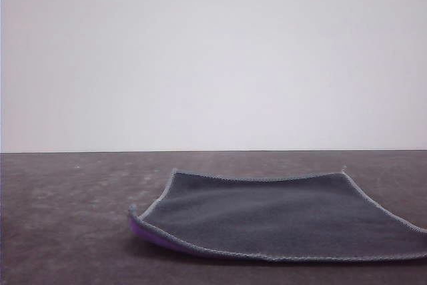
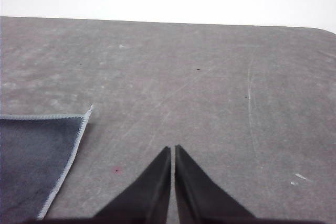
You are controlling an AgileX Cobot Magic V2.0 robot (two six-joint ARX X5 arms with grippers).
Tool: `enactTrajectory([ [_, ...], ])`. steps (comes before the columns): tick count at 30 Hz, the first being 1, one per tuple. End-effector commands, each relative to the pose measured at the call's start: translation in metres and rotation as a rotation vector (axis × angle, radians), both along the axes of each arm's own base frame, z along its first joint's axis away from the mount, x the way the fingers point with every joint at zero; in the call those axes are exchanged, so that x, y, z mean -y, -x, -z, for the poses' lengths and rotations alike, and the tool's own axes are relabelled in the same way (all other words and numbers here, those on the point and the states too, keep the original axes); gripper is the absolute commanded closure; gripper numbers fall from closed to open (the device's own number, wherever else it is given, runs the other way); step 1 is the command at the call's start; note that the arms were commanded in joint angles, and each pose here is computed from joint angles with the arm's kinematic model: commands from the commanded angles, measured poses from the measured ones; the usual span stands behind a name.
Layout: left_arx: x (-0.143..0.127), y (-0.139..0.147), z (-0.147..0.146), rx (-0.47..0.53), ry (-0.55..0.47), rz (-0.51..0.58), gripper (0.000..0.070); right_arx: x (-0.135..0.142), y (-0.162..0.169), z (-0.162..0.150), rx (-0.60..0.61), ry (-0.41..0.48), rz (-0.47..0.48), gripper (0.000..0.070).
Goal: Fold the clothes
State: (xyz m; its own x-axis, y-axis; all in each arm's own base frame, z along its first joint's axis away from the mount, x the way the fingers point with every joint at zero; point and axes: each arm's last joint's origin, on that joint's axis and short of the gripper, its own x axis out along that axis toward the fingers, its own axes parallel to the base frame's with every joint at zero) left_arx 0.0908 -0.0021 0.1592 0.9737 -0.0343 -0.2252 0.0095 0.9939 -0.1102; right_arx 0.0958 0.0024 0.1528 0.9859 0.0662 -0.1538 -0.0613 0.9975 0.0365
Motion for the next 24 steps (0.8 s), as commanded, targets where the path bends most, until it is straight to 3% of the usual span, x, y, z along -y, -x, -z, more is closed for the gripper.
enactTrajectory([
  [1, 0.0, -0.001, 0.007, -0.024, 0.004, -0.003, 0.0684, 0.0, 0.0, 0.0, 0.009, -0.013, 0.001, 0.069],
  [14, 0.0, -0.001, 0.005, -0.007, 0.011, -0.005, 0.0684, 0.0, 0.0, 0.0, 0.011, -0.019, -0.002, 0.069],
  [24, 0.0, 0.001, -0.02, 0.061, 0.131, -0.028, 0.0689, -0.001, 0.003, -0.019, 0.054, -0.16, -0.003, 0.0695],
])
